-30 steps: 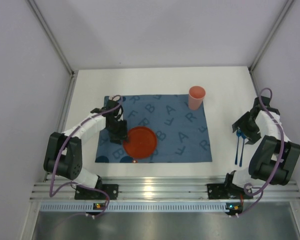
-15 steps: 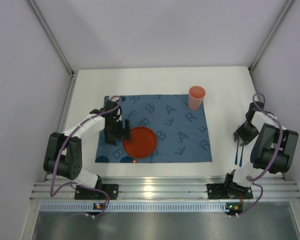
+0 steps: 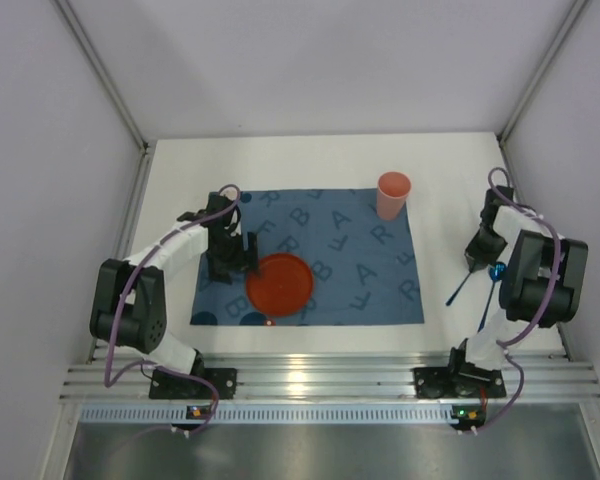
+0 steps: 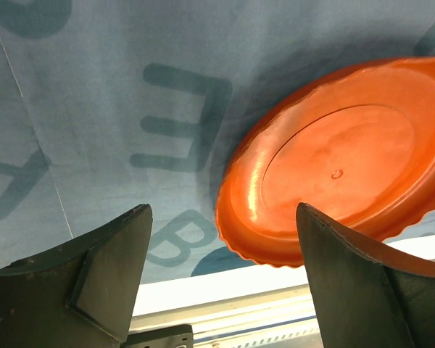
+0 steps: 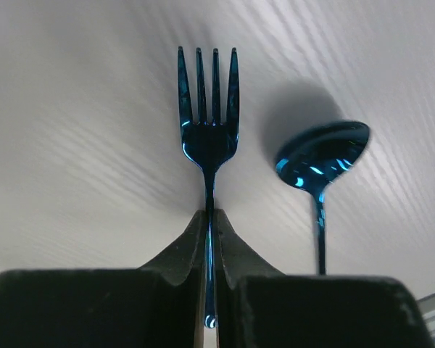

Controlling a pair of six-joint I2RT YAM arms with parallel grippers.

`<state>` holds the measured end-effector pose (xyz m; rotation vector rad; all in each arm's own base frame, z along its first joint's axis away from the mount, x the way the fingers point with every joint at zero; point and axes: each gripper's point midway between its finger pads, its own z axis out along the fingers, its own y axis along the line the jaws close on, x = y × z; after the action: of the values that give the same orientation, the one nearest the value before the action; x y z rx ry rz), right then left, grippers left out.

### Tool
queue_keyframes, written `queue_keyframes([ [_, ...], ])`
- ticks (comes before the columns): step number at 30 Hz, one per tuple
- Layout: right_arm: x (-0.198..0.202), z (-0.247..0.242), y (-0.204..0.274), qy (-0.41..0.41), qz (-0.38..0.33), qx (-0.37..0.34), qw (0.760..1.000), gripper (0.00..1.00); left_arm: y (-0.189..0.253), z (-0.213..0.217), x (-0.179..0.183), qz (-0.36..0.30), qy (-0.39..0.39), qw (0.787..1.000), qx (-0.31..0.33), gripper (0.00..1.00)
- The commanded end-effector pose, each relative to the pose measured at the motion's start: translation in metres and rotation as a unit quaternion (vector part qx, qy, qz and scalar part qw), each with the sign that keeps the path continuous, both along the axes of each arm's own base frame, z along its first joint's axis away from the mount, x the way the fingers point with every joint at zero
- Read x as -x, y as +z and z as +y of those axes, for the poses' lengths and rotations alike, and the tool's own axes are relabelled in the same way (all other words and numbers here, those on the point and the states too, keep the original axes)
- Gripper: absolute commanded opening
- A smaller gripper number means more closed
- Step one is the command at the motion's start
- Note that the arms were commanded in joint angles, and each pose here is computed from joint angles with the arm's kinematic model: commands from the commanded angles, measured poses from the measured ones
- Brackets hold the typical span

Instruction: Set the dinner table for one person

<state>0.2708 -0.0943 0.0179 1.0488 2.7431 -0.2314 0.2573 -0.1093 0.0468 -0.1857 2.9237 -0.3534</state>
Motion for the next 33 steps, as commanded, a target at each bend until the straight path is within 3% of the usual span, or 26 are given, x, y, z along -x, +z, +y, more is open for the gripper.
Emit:
queue_keyframes([
  [1, -0.059, 0.012, 0.030, 0.070, -0.064, 0.046, 0.994, 0.00, 0.013, -0.006, -0.016, -0.020, -0.011, 1.000, 0.015, 0.86],
  [6, -0.104, 0.062, 0.115, 0.120, -0.152, 0.062, 0.979, 0.00, 0.022, -0.007, -0.027, -0.029, -0.010, 0.999, 0.013, 0.86],
  [12, -0.105, 0.154, 0.185, 0.212, -0.202, 0.047, 0.955, 0.00, 0.038, -0.008, -0.041, -0.053, -0.003, 0.999, 0.011, 0.86],
  [17, -0.096, 0.247, 0.209, 0.293, -0.235, 0.000, 0.927, 0.00, 0.046, -0.007, -0.045, -0.061, 0.003, 0.998, 0.009, 0.87],
  [19, -0.085, 0.281, 0.207, 0.334, -0.234, -0.008, 0.913, 0.00, 0.050, -0.004, -0.047, -0.067, 0.007, 0.998, 0.003, 0.87],
  [24, -0.071, 0.316, 0.145, 0.370, -0.184, -0.050, 0.909, 0.00, 0.049, -0.002, -0.040, -0.064, 0.013, 0.998, 0.001, 0.88],
  [29, -0.061, 0.315, 0.085, 0.382, -0.129, -0.043, 0.914, 0.00, 0.034, -0.005, -0.029, -0.050, 0.017, 0.999, 0.013, 0.85],
  [33, -0.065, 0.307, 0.063, 0.380, -0.113, -0.017, 0.918, 0.00, 0.021, -0.005, -0.025, -0.041, 0.022, 0.999, 0.017, 0.84],
])
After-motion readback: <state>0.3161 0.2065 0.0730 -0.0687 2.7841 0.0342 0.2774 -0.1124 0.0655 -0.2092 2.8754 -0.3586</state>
